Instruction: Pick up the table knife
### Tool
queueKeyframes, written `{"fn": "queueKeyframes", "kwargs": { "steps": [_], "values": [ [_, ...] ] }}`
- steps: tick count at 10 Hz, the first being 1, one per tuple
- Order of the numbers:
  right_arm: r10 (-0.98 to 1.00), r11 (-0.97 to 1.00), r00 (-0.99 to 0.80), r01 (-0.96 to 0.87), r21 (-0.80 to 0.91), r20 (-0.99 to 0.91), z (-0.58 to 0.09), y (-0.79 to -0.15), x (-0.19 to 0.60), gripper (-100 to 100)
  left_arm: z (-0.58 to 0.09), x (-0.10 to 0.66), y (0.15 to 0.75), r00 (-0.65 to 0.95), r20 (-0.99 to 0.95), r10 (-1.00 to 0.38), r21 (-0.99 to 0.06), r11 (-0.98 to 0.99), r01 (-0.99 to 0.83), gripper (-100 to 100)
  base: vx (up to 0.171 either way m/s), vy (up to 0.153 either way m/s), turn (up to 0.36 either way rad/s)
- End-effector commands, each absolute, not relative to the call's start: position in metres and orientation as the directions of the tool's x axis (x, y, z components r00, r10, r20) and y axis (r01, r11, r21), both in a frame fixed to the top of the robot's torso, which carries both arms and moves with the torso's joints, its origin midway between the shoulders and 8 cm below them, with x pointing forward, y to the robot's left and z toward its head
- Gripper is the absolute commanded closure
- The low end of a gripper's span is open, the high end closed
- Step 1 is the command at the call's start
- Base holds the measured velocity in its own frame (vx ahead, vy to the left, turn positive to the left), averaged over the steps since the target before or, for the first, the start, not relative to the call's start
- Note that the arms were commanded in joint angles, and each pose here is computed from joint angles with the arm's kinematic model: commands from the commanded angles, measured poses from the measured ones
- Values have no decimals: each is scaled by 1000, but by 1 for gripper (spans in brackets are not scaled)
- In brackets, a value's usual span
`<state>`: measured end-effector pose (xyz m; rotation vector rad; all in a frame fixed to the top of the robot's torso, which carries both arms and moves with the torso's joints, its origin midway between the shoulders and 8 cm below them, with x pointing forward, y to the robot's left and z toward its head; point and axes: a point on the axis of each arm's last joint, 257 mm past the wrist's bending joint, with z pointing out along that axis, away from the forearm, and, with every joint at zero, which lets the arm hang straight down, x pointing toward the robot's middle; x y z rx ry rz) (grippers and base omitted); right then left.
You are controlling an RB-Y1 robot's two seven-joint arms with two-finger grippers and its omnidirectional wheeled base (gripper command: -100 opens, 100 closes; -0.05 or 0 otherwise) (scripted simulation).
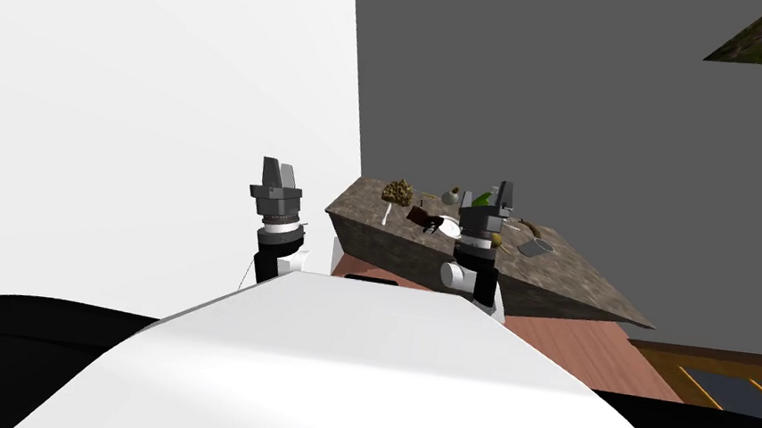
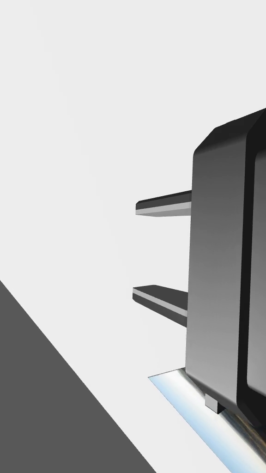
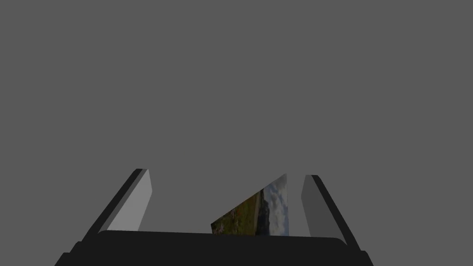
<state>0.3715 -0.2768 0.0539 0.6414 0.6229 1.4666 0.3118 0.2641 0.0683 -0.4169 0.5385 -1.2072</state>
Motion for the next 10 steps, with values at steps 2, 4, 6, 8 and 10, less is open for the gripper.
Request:
{"fn": "queueKeyframes", "kwargs": {
  "steps": [2,4,6,8,10],
  "values": [
    [1000,15,10,-651,759,-12,49,-276,386,-100,68,312,264,257,-168,-952,-572,307,761,0,-17,-69,147],
    [1000,27,6,-628,778,-29,47,-275,396,-100,68,312,264,258,-168,-952,-572,307,761,0,-16,-27,90],
    [999,41,4,-595,802,-48,42,-275,407,-100,68,312,264,258,-168,-952,-572,307,761,0,-23,-61,196],
    [999,42,7,-566,823,-46,35,-276,413,-100,68,312,264,258,-168,-952,-572,307,761,0,-14,-47,31],
    [998,60,6,-527,848,-67,28,-276,424,-100,68,312,264,257,-168,-952,-572,307,761,0,-20,-47,175]
  ]
}}
